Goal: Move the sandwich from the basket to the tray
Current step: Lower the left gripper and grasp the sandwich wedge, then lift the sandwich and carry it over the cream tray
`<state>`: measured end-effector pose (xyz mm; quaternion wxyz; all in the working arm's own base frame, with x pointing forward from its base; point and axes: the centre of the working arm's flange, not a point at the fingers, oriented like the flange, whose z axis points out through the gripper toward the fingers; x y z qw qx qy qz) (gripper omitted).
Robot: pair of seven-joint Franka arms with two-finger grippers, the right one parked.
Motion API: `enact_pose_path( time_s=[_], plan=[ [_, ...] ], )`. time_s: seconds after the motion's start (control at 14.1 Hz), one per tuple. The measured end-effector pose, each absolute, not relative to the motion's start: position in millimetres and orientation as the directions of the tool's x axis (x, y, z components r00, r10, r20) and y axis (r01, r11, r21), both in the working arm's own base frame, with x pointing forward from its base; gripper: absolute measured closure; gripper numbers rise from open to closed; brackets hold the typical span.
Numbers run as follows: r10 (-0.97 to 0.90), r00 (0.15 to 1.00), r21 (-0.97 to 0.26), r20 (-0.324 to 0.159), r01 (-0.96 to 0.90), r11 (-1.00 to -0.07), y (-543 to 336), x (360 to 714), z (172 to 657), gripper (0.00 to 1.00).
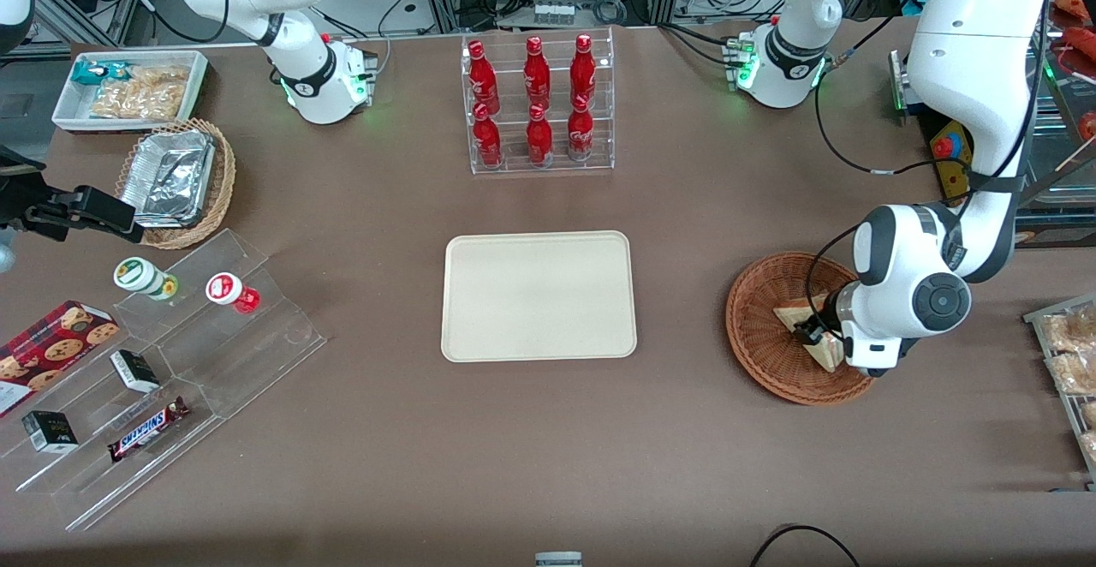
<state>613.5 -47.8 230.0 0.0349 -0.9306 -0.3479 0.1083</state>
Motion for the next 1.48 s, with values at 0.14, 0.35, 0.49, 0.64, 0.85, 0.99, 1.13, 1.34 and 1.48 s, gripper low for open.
enact_pose_path(
  time_s=[0.14,0.35,0.49,0.64,0.85,0.99,1.13,1.34,1.48],
  plan=[
    [0.652,0.739,-0.129,-0.168,0.639,-0.758,-50,617,236,0.55],
    [0.626,0.764,-0.116,-0.159,0.615,-0.780,-73,631,271,0.71],
    [0.583,0.791,-0.141,-0.186,0.566,-0.812,-109,636,309,0.80],
    [0.515,0.834,-0.153,-0.199,0.493,-0.857,-172,630,344,0.81],
    [0.379,0.905,-0.150,-0.193,0.354,-0.923,-285,594,354,0.81],
    [0.287,0.938,-0.146,-0.194,0.262,-0.954,-352,572,342,0.81],
    [0.199,0.961,-0.132,-0.194,0.176,-0.976,-413,555,325,0.79],
    [0.089,0.980,-0.095,-0.178,0.073,-0.993,-488,532,282,0.78],
    [0.045,0.988,-0.054,-0.148,0.037,-0.998,-523,520,250,0.78]
  ],
)
